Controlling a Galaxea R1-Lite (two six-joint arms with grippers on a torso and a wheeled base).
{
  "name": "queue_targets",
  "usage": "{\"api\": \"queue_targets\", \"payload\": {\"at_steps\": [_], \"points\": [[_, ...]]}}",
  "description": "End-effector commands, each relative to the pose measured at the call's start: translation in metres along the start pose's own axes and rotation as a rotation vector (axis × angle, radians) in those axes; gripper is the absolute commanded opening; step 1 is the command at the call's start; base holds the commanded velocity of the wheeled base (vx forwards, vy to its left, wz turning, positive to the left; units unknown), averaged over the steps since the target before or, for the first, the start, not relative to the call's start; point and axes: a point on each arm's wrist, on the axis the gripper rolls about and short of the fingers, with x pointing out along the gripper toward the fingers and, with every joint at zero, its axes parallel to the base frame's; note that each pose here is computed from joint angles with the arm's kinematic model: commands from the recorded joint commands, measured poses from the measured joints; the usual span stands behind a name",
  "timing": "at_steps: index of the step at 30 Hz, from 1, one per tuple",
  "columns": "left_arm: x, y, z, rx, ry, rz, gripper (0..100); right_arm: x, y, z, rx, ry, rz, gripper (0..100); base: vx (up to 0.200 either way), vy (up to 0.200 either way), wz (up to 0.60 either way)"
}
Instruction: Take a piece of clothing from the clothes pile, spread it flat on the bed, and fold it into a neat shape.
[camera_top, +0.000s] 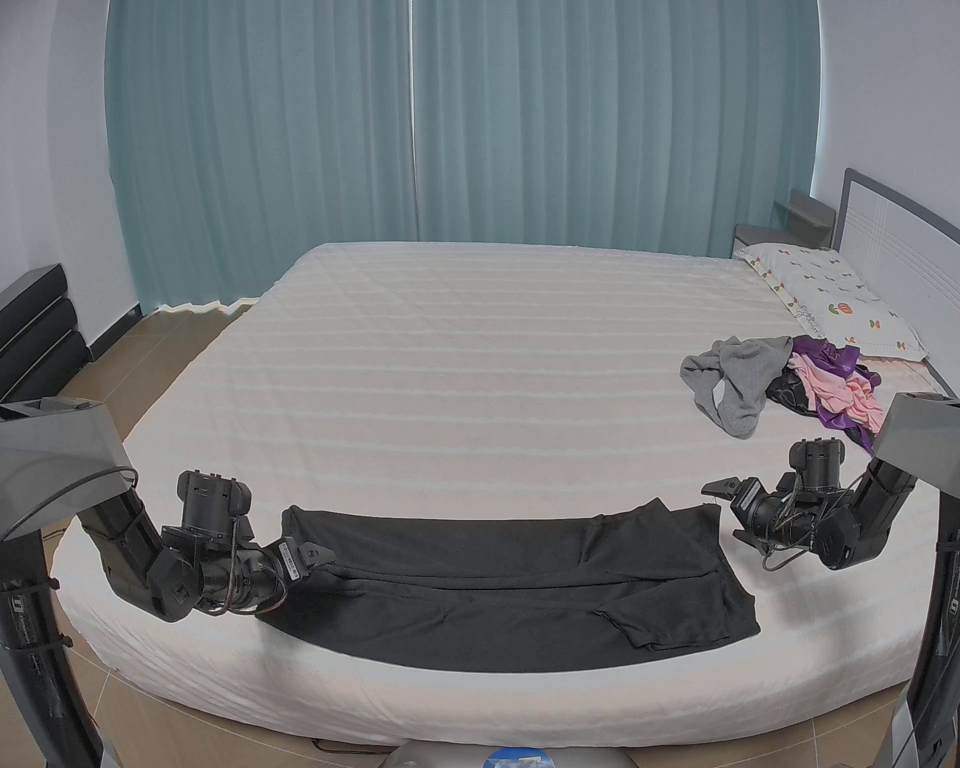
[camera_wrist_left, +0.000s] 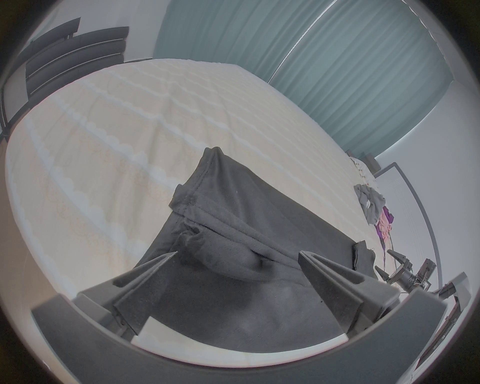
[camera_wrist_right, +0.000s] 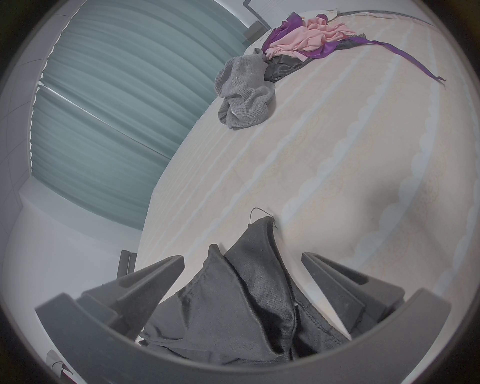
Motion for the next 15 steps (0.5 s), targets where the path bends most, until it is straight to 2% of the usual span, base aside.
{"api": "queue_targets", "payload": {"at_steps": [1, 6, 12, 13, 15], "points": [[-0.002, -0.003, 0.003, 0.003, -0.006, -0.001, 100, 0.0, 0.0, 0.0, 0.0, 0.0, 0.001, 100, 0.0, 0.0, 0.0], [0.006, -0.002, 0.008, -0.001, -0.035, 0.024, 100, 0.0, 0.0, -0.001, 0.0, 0.002, 0.0, 100, 0.0, 0.0, 0.0], [0.02, 0.005, 0.004, -0.01, -0.014, 0.052, 100, 0.001, 0.0, -0.001, 0.0, 0.002, 0.0, 100, 0.0, 0.0, 0.0], [0.02, 0.004, 0.006, -0.011, -0.017, 0.051, 0, 0.001, 0.0, -0.001, 0.0, 0.002, 0.0, 100, 0.0, 0.0, 0.0], [0.02, 0.004, 0.006, -0.012, -0.019, 0.051, 0, 0.001, 0.0, -0.001, 0.0, 0.002, 0.0, 100, 0.0, 0.0, 0.0]]}}
